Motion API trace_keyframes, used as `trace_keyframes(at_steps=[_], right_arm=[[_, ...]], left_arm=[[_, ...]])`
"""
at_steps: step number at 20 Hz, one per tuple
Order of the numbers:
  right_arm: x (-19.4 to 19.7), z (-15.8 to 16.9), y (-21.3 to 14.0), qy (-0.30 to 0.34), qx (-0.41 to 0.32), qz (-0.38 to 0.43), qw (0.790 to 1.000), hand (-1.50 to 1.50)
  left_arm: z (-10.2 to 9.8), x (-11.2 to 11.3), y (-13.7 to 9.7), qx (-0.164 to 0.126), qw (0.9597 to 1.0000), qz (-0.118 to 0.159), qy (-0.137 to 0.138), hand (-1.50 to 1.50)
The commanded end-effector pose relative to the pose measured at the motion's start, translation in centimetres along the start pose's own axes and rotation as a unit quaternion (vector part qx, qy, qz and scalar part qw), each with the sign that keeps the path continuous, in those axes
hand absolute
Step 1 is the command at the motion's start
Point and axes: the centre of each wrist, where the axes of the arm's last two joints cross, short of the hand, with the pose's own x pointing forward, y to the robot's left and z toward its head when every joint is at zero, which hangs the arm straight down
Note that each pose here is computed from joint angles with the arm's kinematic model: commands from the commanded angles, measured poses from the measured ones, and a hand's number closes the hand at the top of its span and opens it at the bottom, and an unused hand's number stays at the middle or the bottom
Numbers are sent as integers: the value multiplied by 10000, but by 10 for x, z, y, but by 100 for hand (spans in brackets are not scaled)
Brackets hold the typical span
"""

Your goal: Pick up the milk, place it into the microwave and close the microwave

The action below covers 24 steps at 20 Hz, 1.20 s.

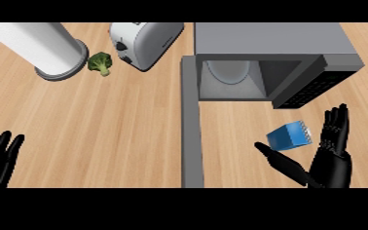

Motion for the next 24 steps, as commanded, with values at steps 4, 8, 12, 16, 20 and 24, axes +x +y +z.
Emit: trace_keyframes(at_steps=[4,8,12,16,20,24], right_arm=[[-30,5,-27,177,42,235,9996,-150],[-59,6,-35,351,19,192,9992,-150],[-63,17,-42,512,317,254,9979,-150],[-92,6,-44,587,249,246,9977,-150],[-98,-4,-55,699,201,382,9966,-150],[-110,-1,-58,718,110,371,9967,-150]], left_arm=[[-13,-2,-23,64,9999,-83,4,-150],[-1,15,-12,-2,10000,-31,-45,-150],[17,-1,2,52,10000,-25,5,-150],[0,10,-7,121,9999,10,1,-150],[16,-3,9,68,9999,-83,6,-150],[17,-3,12,15,9999,-29,98,-150]])
